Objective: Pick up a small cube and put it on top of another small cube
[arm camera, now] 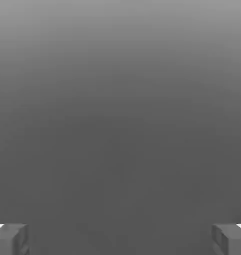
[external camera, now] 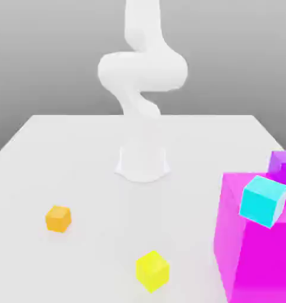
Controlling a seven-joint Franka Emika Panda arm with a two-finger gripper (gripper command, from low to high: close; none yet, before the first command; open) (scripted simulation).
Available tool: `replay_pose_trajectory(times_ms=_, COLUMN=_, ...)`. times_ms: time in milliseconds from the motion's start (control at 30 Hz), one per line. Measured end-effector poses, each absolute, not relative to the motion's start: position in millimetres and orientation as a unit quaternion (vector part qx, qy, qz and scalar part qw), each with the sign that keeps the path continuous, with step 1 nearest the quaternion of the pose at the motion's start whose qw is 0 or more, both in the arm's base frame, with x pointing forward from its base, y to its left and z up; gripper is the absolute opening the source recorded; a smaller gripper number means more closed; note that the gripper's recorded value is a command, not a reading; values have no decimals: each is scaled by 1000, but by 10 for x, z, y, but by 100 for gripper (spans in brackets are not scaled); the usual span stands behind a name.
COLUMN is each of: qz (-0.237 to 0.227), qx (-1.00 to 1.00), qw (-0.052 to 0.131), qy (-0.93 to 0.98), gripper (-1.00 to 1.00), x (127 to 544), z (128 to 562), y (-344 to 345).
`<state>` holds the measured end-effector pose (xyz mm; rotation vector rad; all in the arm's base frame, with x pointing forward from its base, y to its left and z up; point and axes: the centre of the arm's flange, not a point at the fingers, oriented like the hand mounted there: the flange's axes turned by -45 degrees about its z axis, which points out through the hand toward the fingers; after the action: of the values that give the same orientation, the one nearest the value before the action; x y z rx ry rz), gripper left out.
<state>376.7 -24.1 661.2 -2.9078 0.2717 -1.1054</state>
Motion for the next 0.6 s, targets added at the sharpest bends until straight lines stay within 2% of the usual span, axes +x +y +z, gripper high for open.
replay_pose_trajectory(times_ms=133, qz=-292, qx=-929, qw=18, qy=227, gripper=0, x=4095, z=5718, y=-719)
replay_pose_trajectory(times_ms=300, qz=-217, qx=-893, qw=22, qy=393, gripper=0, x=4146, z=4618, y=-1306)
replay_pose_trajectory(times_ms=433, qz=-156, qx=-840, qw=21, qy=519, gripper=0, x=3939, z=3761, y=-1714)
replay_pose_trajectory(times_ms=600, qz=-79, qx=-744, qw=14, qy=663, gripper=0, x=3427, z=2776, y=-2059)
